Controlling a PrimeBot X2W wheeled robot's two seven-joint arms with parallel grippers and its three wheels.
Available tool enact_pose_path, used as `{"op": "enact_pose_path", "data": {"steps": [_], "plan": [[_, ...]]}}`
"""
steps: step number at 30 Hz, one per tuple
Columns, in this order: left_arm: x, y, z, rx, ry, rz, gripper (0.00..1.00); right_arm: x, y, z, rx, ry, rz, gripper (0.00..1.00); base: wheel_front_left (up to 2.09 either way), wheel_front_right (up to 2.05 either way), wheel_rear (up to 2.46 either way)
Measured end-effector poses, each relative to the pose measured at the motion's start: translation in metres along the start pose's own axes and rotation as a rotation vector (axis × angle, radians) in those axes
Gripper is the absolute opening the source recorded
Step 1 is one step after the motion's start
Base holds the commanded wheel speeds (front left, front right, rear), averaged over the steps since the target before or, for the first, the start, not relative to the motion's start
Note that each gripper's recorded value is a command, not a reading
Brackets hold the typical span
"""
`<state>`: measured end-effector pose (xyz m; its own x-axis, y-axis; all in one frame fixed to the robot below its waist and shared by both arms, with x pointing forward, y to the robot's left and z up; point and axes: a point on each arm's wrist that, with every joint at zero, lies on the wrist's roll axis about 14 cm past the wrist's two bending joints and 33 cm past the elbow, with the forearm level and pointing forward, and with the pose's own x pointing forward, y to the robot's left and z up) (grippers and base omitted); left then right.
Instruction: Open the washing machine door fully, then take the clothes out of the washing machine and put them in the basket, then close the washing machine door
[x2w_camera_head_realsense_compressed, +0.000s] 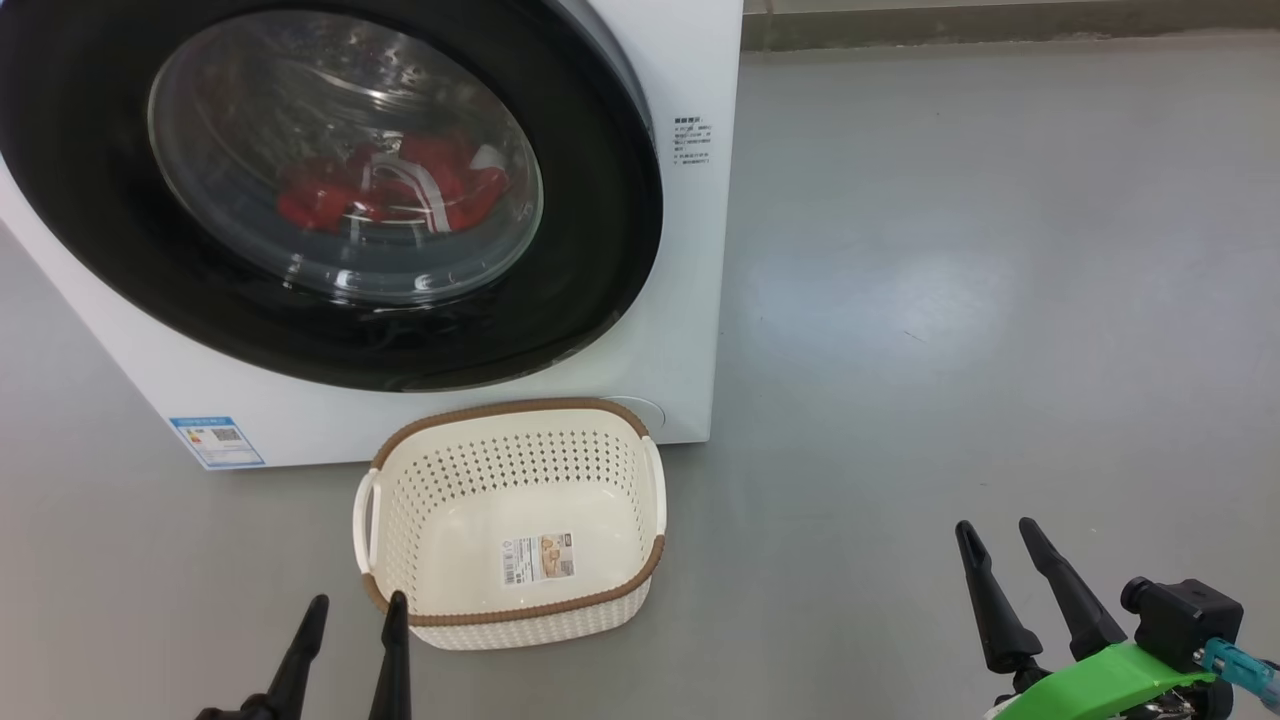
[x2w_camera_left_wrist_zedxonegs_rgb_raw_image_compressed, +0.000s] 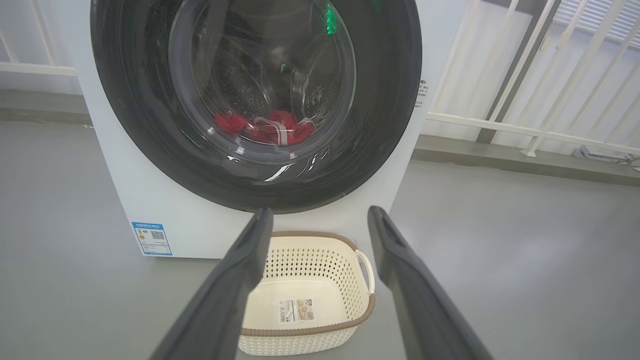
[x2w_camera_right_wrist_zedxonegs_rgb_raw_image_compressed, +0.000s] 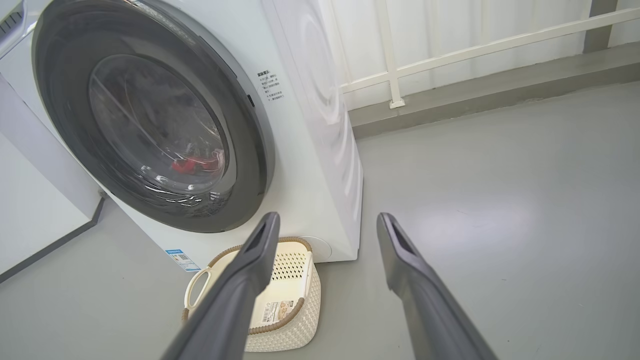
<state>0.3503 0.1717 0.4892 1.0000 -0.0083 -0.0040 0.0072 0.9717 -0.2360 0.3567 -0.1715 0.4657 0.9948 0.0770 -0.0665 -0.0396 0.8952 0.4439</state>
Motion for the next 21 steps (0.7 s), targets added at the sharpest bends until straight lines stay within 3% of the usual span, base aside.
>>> {"op": "enact_pose_path", "data": {"steps": [21], "plan": [[-0.0020, 0.0007, 0.0008, 0.126, -0.028, -0.011, 1.00, -0.0019, 0.0021, 0.0057, -0.158, -0.034, 0.027, 1.00, 0.00, 0.00, 0.00]]}}
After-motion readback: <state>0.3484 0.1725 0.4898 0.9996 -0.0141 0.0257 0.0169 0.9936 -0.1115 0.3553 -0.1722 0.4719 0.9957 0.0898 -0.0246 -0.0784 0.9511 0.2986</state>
